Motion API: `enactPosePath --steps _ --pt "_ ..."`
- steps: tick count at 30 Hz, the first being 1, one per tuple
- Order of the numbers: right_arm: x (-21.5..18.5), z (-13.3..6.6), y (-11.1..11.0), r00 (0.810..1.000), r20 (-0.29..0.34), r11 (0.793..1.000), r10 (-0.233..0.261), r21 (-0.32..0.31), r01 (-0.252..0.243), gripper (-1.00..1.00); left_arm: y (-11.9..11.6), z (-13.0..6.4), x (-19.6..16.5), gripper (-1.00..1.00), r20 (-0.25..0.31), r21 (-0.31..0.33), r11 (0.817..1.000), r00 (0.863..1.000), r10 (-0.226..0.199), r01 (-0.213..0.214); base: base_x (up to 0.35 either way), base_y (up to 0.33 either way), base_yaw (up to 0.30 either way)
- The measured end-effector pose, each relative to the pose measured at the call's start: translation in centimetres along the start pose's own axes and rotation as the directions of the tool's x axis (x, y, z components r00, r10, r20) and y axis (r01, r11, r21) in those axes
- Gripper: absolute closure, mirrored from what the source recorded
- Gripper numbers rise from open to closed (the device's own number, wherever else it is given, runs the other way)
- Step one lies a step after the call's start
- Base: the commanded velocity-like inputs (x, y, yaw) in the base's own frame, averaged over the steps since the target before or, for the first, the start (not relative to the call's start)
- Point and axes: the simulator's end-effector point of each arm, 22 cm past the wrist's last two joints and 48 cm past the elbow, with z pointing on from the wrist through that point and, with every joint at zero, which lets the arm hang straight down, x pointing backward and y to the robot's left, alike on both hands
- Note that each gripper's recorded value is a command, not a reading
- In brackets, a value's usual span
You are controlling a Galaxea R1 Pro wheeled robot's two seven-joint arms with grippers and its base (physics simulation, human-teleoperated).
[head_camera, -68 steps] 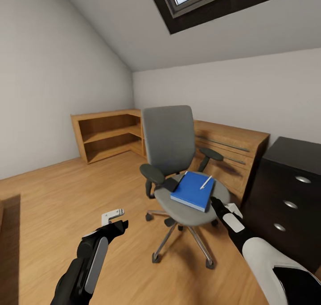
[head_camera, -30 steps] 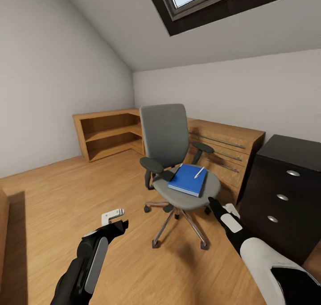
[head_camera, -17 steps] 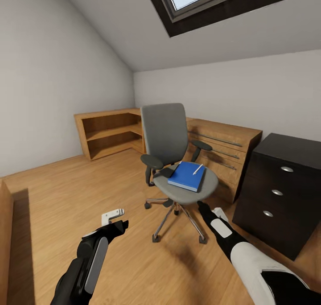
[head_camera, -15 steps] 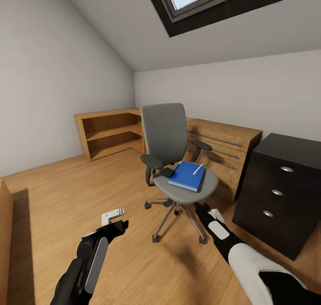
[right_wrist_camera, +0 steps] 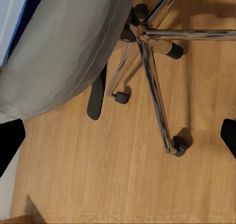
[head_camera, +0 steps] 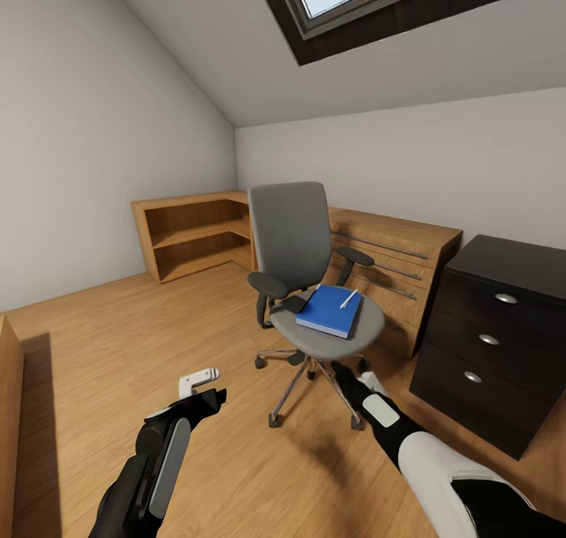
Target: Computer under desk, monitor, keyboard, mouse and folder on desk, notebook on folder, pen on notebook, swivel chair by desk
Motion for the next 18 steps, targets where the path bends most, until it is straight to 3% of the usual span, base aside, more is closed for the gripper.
enactPosePath --steps 6,13,18 --pt "2.4 -0.2 0.0 0.992 -0.125 1.0 0.021 -0.001 -0.021 -1.0 -0.1 -0.1 -0.1 -1.0 0.004 0.001 1.0 1.0 -0.001 0.001 0.0 0.0 0.0" --pt "2.6 -0.3 -0.2 0.988 -0.152 1.0 0.024 0.0 -0.024 -1.0 -0.4 -0.3 -0.7 -1.0 0.017 0.009 1.0 1.0 0.001 -0.001 0.02 0.0 0.0" --pt "2.5 -0.3 -0.2 0.989 -0.149 1.0 0.023 -0.001 -0.023 -1.0 -0.9 -0.4 -0.7 -1.0 0.021 0.018 1.0 1.0 0.01 -0.01 0.229 0.0 0.0"
